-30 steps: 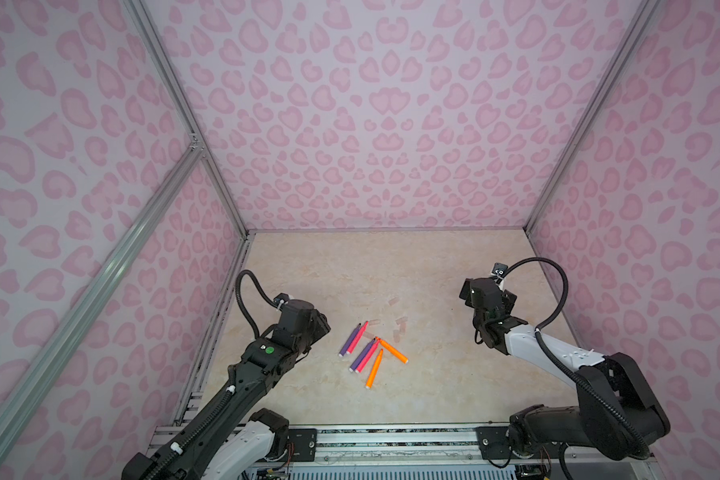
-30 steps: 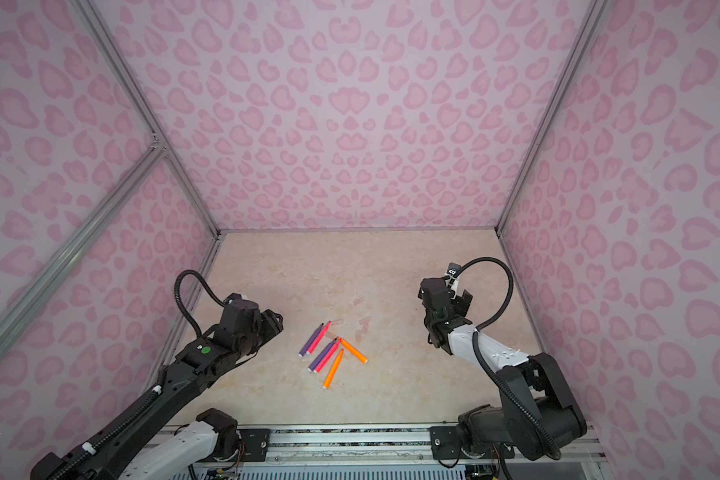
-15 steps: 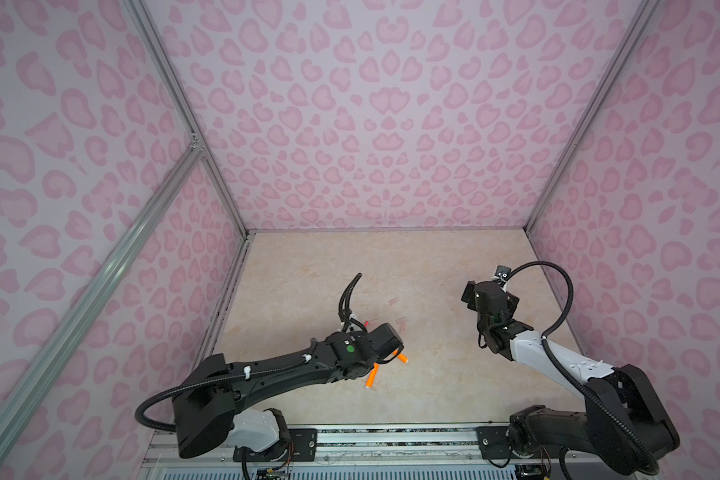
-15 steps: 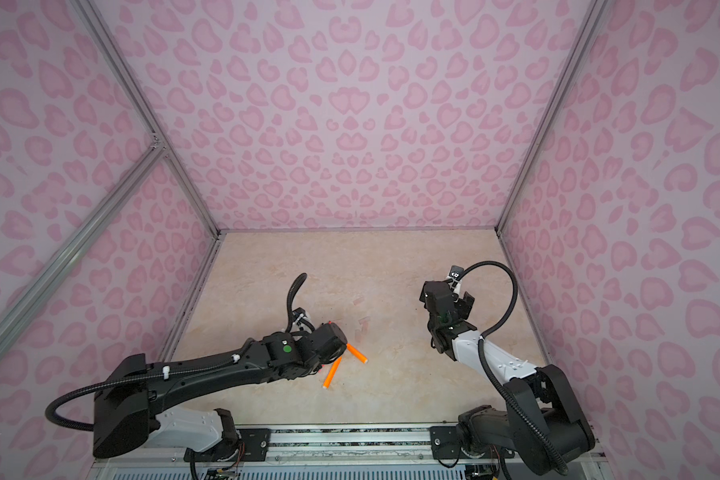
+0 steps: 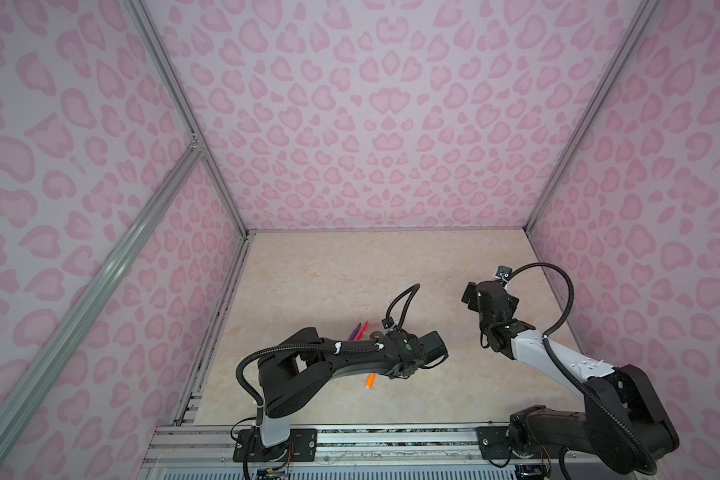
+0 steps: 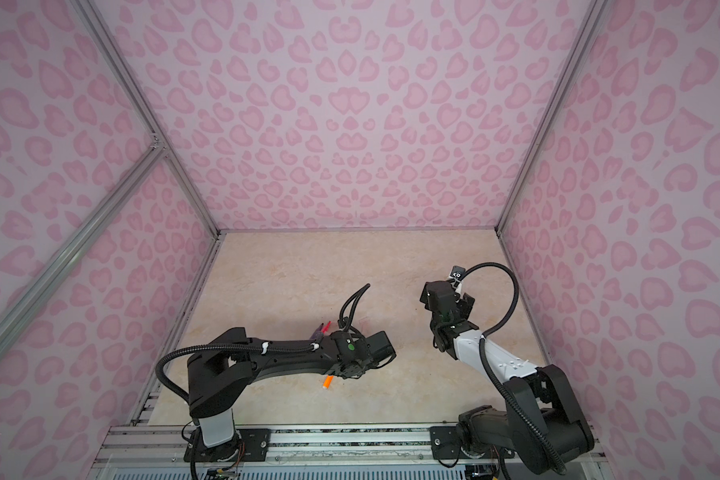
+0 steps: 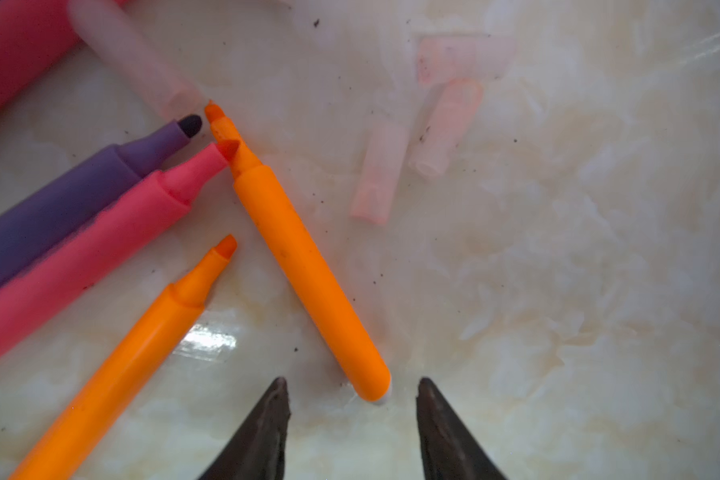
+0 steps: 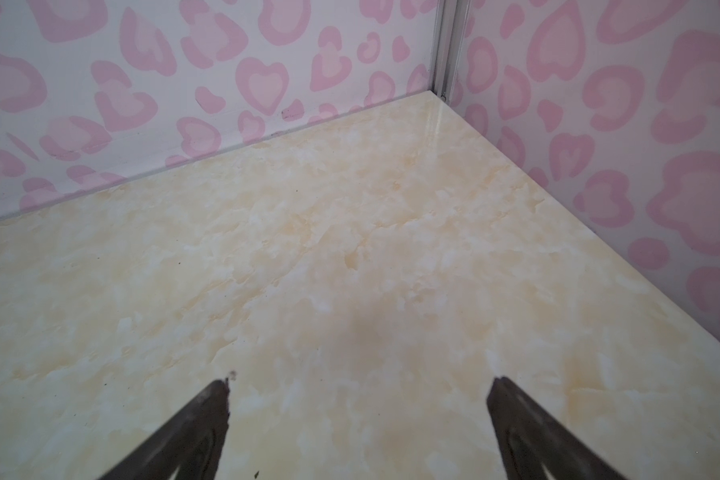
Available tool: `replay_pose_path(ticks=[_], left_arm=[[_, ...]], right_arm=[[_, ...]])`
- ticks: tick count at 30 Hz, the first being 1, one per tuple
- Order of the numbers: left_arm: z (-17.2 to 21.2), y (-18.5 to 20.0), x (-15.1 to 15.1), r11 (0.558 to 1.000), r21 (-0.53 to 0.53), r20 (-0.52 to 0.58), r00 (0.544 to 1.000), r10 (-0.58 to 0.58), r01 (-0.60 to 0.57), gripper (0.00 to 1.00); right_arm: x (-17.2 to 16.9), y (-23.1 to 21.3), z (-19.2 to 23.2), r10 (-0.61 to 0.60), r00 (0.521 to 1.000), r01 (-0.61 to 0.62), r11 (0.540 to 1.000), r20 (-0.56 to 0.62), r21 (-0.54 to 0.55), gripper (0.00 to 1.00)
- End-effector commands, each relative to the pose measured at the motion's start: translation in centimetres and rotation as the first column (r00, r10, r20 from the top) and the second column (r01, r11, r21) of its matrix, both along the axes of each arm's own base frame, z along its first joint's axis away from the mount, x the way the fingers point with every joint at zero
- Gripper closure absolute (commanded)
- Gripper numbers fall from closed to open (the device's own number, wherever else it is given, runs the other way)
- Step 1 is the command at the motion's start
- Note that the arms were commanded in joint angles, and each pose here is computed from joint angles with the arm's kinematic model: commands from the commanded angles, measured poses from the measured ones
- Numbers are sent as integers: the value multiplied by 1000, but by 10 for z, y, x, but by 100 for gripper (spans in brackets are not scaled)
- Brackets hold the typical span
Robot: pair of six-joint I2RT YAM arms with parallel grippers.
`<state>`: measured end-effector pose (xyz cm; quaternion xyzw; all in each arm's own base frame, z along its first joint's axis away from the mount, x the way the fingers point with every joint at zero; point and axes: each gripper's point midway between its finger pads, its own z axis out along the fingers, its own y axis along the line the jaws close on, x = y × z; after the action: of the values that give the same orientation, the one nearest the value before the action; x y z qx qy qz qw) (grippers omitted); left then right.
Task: Insert the pens into the pen caps
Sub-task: 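Lower the left gripper over the orange highlighter and close on it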
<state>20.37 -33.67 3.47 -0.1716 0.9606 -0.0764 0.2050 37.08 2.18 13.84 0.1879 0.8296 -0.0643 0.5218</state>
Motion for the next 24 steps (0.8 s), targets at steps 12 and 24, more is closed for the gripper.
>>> replay_pose_path(ticks=[12, 24], left_arm=[[-12, 29, 16, 984, 154, 17, 996, 92, -94, 48], [-19, 29, 19, 977, 196, 10, 997, 82, -83, 57]], right_arm=[[2, 1, -1, -2, 1000, 2, 1000, -8, 3, 3], [2, 1, -2, -4, 1000, 4, 1000, -12, 3, 4]])
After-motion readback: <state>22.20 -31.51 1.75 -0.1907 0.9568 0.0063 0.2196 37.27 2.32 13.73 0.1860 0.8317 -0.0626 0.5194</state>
